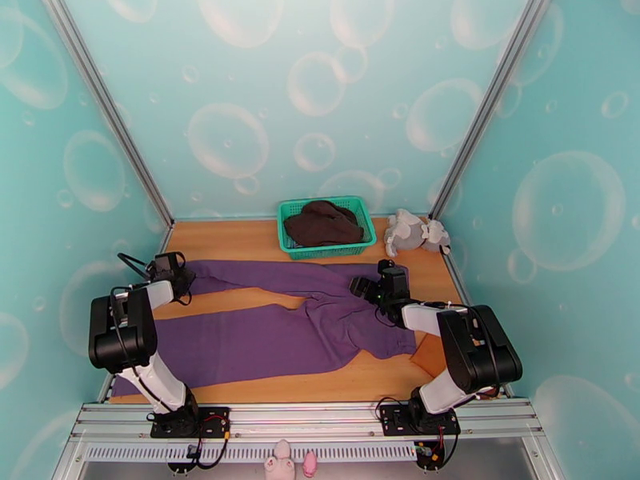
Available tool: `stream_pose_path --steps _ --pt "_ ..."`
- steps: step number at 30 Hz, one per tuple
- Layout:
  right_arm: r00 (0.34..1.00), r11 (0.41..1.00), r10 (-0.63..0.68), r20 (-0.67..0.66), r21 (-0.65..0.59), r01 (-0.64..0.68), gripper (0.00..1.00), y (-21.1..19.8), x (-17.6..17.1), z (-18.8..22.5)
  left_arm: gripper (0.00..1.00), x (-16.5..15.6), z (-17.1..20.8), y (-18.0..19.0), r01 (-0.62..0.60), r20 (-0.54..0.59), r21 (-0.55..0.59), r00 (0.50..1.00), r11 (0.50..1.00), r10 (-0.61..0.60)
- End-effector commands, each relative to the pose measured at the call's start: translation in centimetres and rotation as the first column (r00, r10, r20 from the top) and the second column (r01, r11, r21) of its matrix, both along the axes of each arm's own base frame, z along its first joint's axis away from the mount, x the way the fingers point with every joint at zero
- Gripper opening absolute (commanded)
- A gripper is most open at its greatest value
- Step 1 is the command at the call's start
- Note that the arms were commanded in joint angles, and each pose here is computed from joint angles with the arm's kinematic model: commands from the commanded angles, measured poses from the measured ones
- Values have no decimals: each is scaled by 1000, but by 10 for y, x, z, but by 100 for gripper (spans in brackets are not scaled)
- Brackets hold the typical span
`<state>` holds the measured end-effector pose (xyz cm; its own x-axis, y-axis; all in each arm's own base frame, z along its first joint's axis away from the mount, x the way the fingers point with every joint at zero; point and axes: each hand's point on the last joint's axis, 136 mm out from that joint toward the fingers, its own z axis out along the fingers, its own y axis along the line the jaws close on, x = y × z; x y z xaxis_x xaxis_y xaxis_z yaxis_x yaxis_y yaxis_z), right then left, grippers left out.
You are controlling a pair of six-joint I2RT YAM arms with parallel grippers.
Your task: Fold and stack the trousers
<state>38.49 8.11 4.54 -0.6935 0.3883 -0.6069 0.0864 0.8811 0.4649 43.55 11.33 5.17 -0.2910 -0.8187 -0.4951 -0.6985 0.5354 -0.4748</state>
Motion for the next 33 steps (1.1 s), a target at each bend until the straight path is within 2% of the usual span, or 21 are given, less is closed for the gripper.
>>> stream_pose_path --steps 1,22,33 --pt "994 999 -14 -112 -46 9 91 -7 -16 -29 35 12 6 5 -8 27 -11 1000 1000 8" --pt "994 999 -13 -113 -53 7 91 -7 -15 -29 36 22 -19 9 -17 -29 -19 999 1000 17" --pt "994 998 -10 -113 -57 4 91 -6 -16 -29 36 33 -19 11 -21 -21 -20 1000 1000 20"
